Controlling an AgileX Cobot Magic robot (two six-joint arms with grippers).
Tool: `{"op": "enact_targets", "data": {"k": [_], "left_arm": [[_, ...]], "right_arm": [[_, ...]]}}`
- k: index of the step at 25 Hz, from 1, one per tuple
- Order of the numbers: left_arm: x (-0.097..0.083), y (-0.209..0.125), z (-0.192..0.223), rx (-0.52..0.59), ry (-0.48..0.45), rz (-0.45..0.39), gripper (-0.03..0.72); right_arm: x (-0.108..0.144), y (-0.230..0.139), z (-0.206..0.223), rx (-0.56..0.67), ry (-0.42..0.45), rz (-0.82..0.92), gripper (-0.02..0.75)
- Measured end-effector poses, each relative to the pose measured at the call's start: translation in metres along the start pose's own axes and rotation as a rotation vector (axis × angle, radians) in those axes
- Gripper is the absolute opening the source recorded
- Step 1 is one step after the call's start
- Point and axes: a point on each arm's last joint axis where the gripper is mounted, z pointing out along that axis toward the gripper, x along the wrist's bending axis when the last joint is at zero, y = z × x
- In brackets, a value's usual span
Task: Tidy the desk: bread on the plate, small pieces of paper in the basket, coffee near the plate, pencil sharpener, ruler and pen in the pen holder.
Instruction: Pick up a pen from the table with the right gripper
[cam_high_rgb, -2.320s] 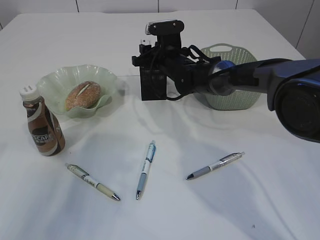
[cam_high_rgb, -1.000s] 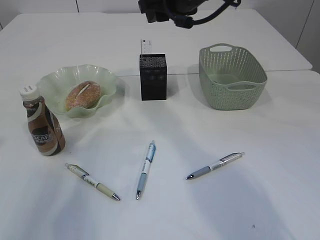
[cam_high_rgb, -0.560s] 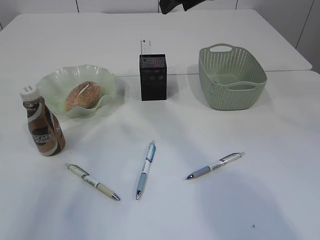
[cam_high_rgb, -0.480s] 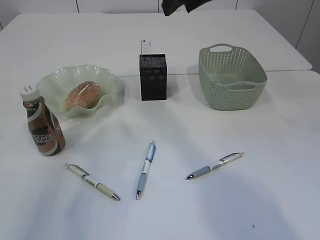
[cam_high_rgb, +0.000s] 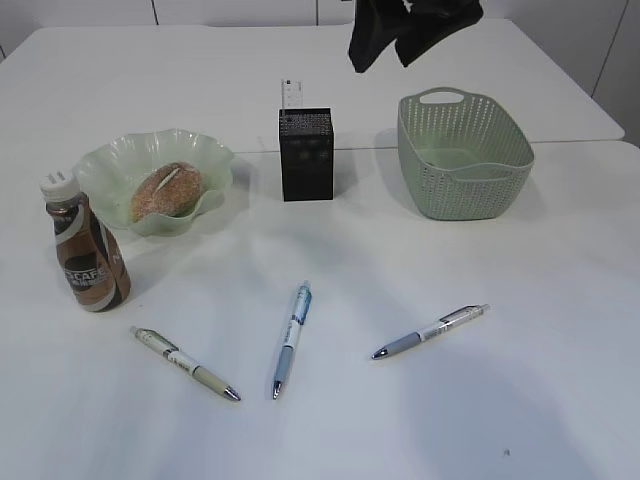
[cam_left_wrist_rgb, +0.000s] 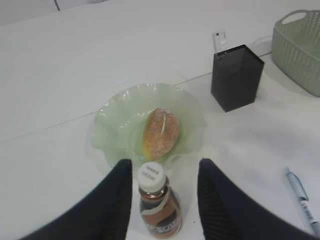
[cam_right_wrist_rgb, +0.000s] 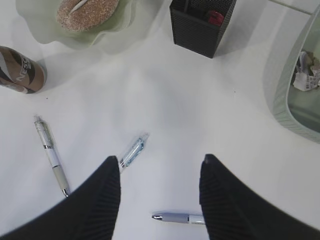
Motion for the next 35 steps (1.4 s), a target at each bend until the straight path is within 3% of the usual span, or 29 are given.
{"op": "enact_targets", "data": {"k": [4, 11, 20, 22, 28, 33, 35], "left_arm": [[-0.009, 0.01, 0.001, 0.02, -0.038, 0.023, 0.302], [-0.009, 0.026, -0.002, 0.021, -0.034, 0.026, 0.302], [-0.006, 0.043, -0.012, 0.001, -0.025, 0.02, 0.302], [-0.006, 0.042, -0.012, 0.014, -0.024, 0.02, 0.302], [-0.006, 0.038, -0.013, 0.052, -0.019, 0.006, 0.302], [-0.006, 0.037, -0.013, 0.074, -0.018, -0.011, 0.302], [-0.006, 0.036, -0.013, 0.084, -0.017, -0.015, 0.302]], "right_arm": [[0.003, 0.0, 0.0, 0.003, 0.036, 0.05, 0.392], [0.01, -0.001, 0.002, 0.019, 0.112, 0.177, 0.351], [0.017, -0.013, 0.019, 0.101, 0.12, 0.292, 0.368], [0.044, -0.029, 0.037, 0.191, 0.136, 0.277, 0.414], [0.07, -0.037, 0.042, 0.229, 0.17, 0.237, 0.43], [0.069, -0.037, 0.042, 0.234, 0.154, 0.312, 0.43], [0.063, -0.037, 0.046, 0.233, 0.077, 0.413, 0.43]]}}
